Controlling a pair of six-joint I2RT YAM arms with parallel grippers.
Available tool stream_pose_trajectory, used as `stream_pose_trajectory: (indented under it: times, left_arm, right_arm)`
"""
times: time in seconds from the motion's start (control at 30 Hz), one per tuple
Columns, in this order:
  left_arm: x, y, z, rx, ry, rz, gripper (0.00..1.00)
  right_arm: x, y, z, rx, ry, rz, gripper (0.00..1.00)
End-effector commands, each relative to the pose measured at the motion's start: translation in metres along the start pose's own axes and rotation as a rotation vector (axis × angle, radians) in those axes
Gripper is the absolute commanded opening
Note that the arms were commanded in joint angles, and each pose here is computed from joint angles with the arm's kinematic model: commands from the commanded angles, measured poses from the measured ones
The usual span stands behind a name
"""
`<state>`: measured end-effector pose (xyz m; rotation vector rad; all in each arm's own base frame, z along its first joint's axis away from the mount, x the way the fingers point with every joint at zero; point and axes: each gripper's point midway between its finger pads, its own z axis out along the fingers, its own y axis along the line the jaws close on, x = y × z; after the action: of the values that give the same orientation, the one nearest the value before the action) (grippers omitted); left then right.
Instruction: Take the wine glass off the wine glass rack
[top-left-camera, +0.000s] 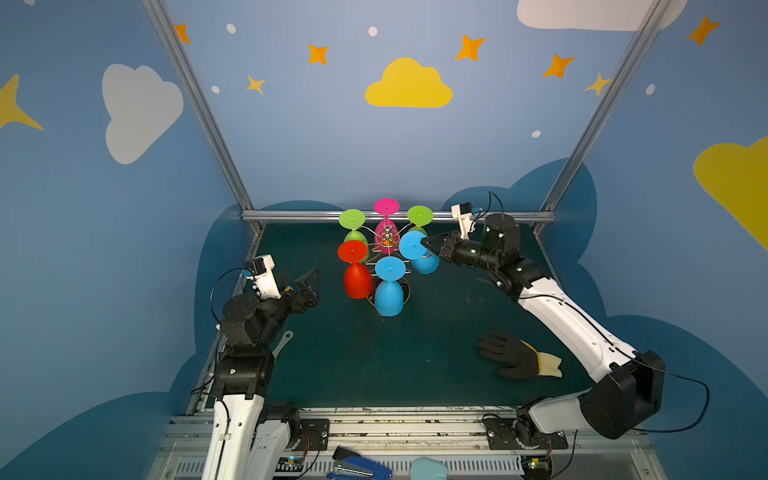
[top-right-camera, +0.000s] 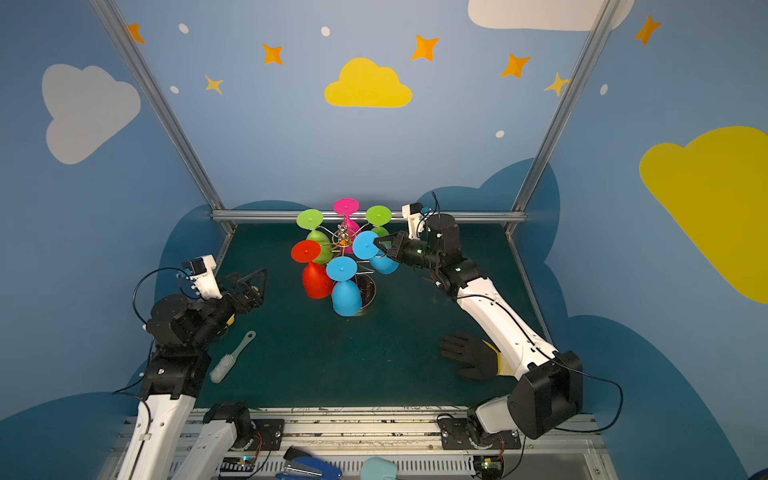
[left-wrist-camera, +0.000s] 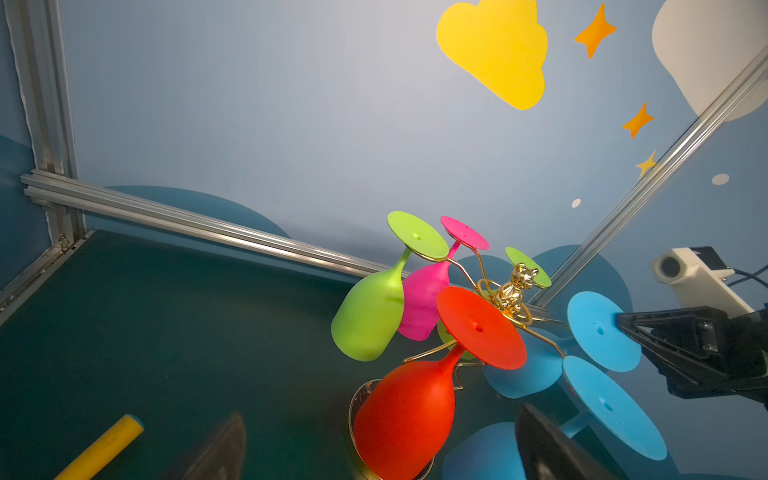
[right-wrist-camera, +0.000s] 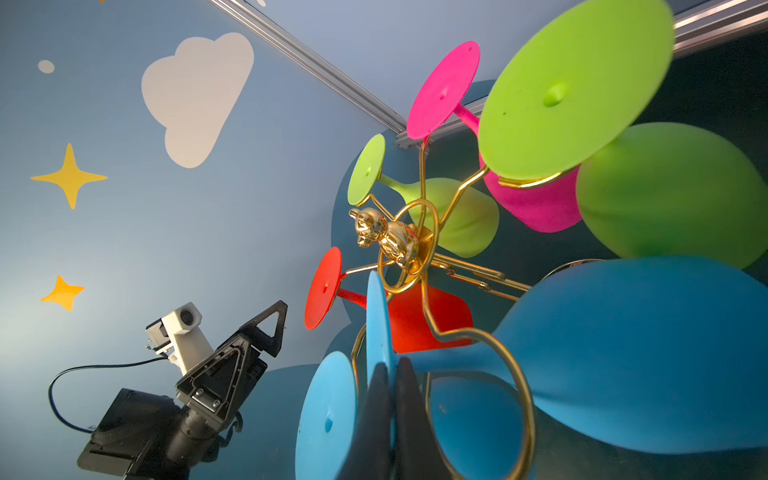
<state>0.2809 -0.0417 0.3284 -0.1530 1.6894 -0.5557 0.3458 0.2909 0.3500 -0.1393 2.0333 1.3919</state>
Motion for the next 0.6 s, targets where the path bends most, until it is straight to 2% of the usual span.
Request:
stream_pose_trajectory:
  times: [0.0,0.57]
  left_arm:
    - [-0.002,-0.001,-0.001,0.006,-0.012,0.005,1.00]
    - [-0.003,-0.002,-0.003,0.010,-0.017,0.007,1.00]
  right_arm:
    - [-0.001,0.019,-0.001,-0.037,0.008,-0.043,0.00]
    - [0.007,0.017,0.010,-0.028,0.050,-0.049,0.00]
